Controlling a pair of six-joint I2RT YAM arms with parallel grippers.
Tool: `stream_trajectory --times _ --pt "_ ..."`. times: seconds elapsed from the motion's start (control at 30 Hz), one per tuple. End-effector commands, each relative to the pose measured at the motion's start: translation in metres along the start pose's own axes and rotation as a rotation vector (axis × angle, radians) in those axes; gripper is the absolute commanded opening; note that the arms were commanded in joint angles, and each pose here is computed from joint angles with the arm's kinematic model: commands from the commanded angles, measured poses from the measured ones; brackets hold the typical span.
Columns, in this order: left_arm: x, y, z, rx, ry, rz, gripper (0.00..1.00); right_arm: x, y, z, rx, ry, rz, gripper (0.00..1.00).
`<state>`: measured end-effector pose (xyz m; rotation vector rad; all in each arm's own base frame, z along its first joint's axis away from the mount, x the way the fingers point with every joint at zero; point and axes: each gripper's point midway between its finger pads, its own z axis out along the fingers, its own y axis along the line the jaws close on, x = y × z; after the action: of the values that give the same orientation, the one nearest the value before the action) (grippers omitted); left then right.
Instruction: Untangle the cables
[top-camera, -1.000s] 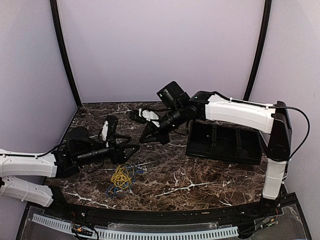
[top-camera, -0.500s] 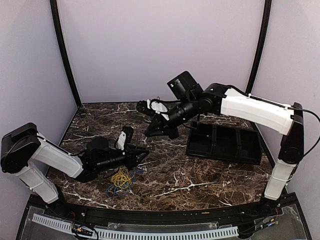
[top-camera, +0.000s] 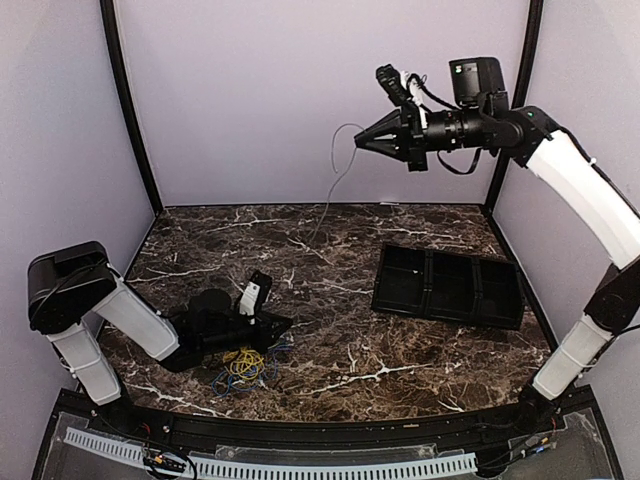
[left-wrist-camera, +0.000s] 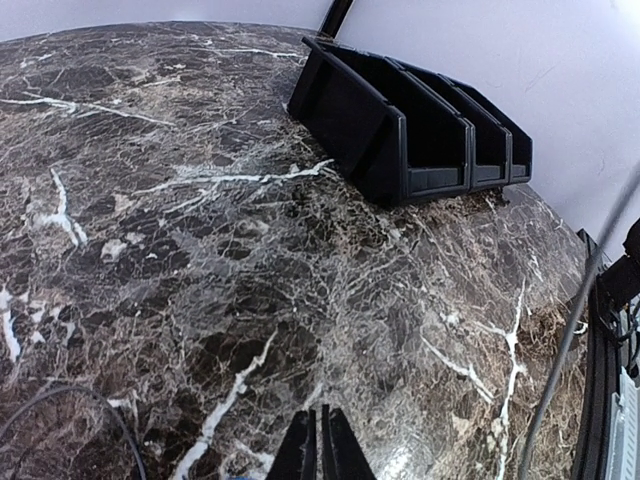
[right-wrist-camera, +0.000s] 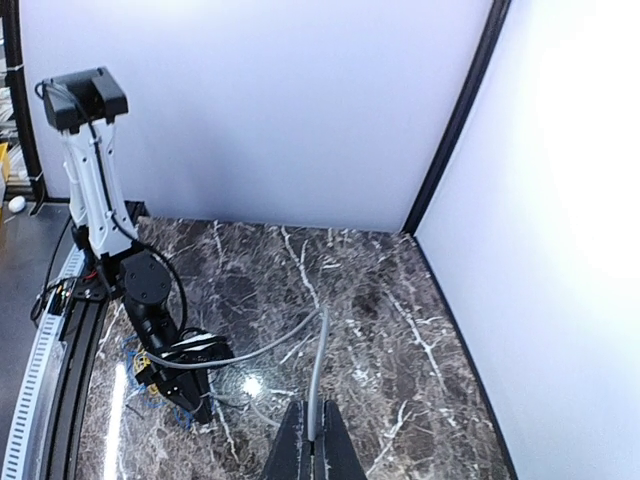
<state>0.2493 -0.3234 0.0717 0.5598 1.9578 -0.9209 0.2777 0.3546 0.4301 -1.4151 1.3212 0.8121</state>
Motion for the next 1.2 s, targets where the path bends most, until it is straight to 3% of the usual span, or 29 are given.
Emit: stream_trajectory --times 0.0,0.2,0.5,0.8,1.17 --pt "0.01 0.009 -0.005 -0.04 0.007 -0.029 0.04 -0.049 -0.016 -0.054 0.069 -0.141 -0.045 0.0" --pt "0.008 0.011 -0.003 -0.057 0.014 -0.032 0.03 -0.046 -0.044 -0.088 0.162 -0.16 0.004 0.0" --pt "0.001 0.009 -0.005 -0.054 -0.009 -0.036 0.14 -0.034 -0.067 -0.13 0.312 -0.169 0.037 0.0" --pt "-0.047 -0.022 -0.03 0.026 -0.095 -0.105 0.39 0.028 -0.079 -0.131 0.388 -0.086 0.107 0.0" --pt "-0.09 -0.022 -0.078 -0.066 -0.18 -0.081 0.46 0.087 -0.081 -0.12 0.393 -0.026 0.195 0.0"
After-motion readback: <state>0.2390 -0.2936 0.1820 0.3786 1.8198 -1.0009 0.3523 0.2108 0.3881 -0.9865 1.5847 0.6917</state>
